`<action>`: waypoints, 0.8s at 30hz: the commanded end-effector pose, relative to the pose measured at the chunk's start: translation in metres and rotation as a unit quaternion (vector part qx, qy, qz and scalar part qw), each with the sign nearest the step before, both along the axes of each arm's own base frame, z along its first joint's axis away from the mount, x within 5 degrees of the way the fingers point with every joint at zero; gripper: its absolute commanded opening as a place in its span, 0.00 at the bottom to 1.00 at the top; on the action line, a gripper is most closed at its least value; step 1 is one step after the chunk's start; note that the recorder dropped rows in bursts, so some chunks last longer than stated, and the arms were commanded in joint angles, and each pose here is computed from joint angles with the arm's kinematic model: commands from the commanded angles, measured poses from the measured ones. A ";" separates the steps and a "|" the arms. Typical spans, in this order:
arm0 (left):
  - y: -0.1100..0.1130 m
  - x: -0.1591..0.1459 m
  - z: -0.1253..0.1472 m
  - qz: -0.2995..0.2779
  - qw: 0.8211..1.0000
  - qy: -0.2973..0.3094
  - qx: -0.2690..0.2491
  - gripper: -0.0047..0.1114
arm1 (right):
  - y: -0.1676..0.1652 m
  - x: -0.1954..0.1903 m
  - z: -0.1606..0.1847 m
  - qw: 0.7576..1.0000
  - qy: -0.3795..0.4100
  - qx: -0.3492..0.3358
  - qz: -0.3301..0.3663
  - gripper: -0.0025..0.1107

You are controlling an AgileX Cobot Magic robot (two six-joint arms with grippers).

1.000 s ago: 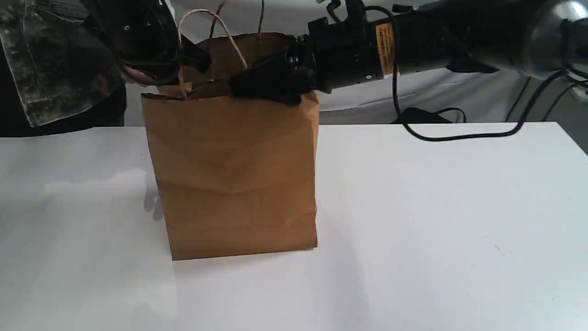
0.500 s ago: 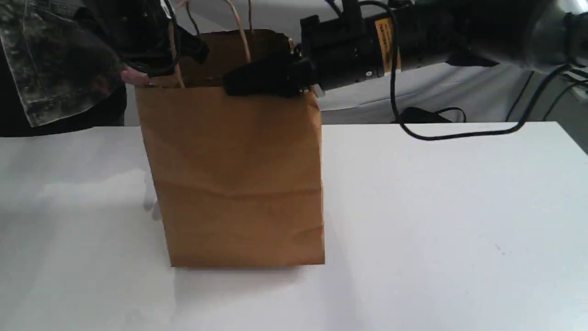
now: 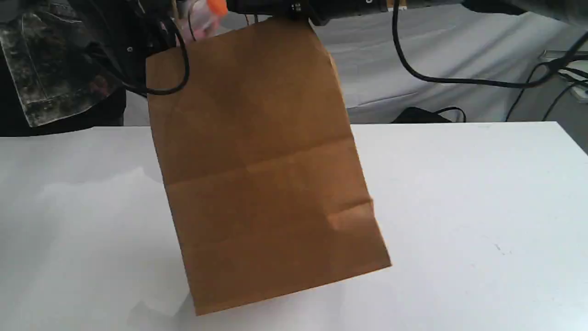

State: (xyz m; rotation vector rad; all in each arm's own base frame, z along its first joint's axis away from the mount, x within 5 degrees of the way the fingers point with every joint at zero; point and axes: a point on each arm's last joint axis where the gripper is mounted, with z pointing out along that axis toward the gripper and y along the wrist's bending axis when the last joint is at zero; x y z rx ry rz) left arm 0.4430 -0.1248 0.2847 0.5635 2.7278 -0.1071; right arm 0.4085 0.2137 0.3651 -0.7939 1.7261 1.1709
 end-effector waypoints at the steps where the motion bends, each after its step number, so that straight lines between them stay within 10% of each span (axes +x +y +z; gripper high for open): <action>1: -0.002 -0.005 -0.011 -0.018 1.000 0.020 0.003 0.04 | 0.005 0.017 0.010 0.999 -0.014 0.025 -0.020 0.02; 24: 0.011 0.005 -0.001 -0.003 0.999 -0.014 0.047 0.04 | 0.016 0.025 -0.010 0.998 0.000 0.019 0.059 0.02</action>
